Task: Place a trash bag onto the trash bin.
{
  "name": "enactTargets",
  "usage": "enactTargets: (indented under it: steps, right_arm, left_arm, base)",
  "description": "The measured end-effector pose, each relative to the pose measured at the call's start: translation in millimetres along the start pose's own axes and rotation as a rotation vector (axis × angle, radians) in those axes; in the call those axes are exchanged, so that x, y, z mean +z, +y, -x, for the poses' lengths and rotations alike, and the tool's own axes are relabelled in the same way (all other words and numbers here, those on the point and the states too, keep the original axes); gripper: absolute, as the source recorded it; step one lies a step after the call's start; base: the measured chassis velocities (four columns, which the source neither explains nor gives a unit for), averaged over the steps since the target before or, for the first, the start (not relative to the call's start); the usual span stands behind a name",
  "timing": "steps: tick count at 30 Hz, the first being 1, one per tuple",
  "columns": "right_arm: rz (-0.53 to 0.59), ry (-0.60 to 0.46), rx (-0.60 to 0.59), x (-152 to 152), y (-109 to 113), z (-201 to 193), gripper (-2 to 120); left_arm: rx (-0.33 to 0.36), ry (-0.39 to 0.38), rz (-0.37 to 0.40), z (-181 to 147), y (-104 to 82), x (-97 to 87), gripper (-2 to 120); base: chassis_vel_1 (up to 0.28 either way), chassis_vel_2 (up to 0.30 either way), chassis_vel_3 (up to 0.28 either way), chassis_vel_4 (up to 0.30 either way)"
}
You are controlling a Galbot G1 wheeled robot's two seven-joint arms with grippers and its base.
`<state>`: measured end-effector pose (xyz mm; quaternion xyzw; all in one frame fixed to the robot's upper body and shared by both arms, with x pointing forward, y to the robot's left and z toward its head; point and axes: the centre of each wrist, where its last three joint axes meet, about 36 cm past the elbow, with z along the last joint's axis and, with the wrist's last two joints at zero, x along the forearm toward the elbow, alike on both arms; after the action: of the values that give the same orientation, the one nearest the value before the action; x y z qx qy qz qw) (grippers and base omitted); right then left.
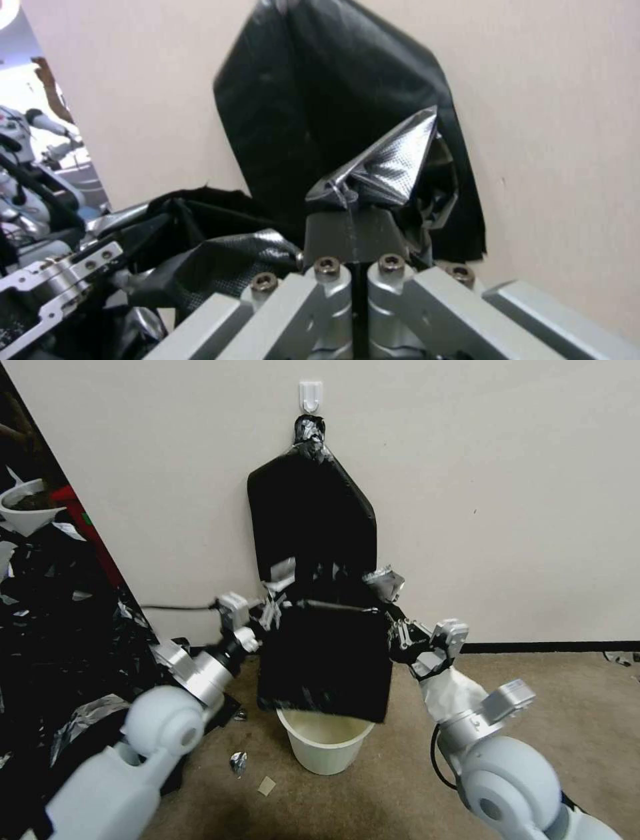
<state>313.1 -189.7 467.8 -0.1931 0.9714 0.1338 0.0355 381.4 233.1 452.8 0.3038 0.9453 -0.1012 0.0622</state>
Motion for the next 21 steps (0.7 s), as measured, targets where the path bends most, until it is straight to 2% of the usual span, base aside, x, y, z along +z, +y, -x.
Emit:
enactTargets:
  steps: [1, 5, 7, 11, 14, 15, 17, 21]
  right_arm:
    - [0.002, 0.002, -0.004, 7, 0, 0, 0]
    - [0.009, -0.006, -0.018, 17, 0, -1, 0]
    - [0.020, -0.030, -0.042, 24, 1, 0, 0]
    - [0.027, -0.042, -0.051, 29, 0, 3, 0]
    - [0.030, -0.016, -0.040, 40, 0, 2, 0]
    - [0.030, -0.016, -0.040, 40, 0, 2, 0]
    - [0.015, 0.026, -0.013, 46, -1, 1, 0]
    - [0.008, 0.076, 0.031, 49, 2, -2, 0]
  left_arm:
    - [0.001, -0.005, 0.003, 1, -0.7, 7.4, 0]
    - [0.003, -0.020, 0.012, 3, 0.1, 12.2, 0]
    - [0.002, -0.045, 0.042, 8, 7.0, 10.6, 0]
    - [0.005, -0.039, 0.061, 7, 12.1, 15.1, 0]
    - [0.022, 0.021, 0.083, 2, 10.3, 38.1, 0]
    - [0.022, 0.021, 0.083, 2, 10.3, 38.1, 0]
    - [0.027, 0.061, 0.076, 0, 2.4, 53.2, 0]
    - [0.022, 0.094, 0.075, -1, -4.1, 61.3, 0]
  base:
    - [0.000, 0.000, 0.000, 0.000]
    - [0.000, 0.000, 0.000, 0.000]
    - [0.000, 0.000, 0.000, 0.000]
    - [0.000, 0.000, 0.000, 0.000]
    - [0.000, 0.000, 0.000, 0.000]
    - [0.000, 0.000, 0.000, 0.000]
    - [0.000, 0.000, 0.000, 0.000]
    - [0.000, 0.000, 0.000, 0.000]
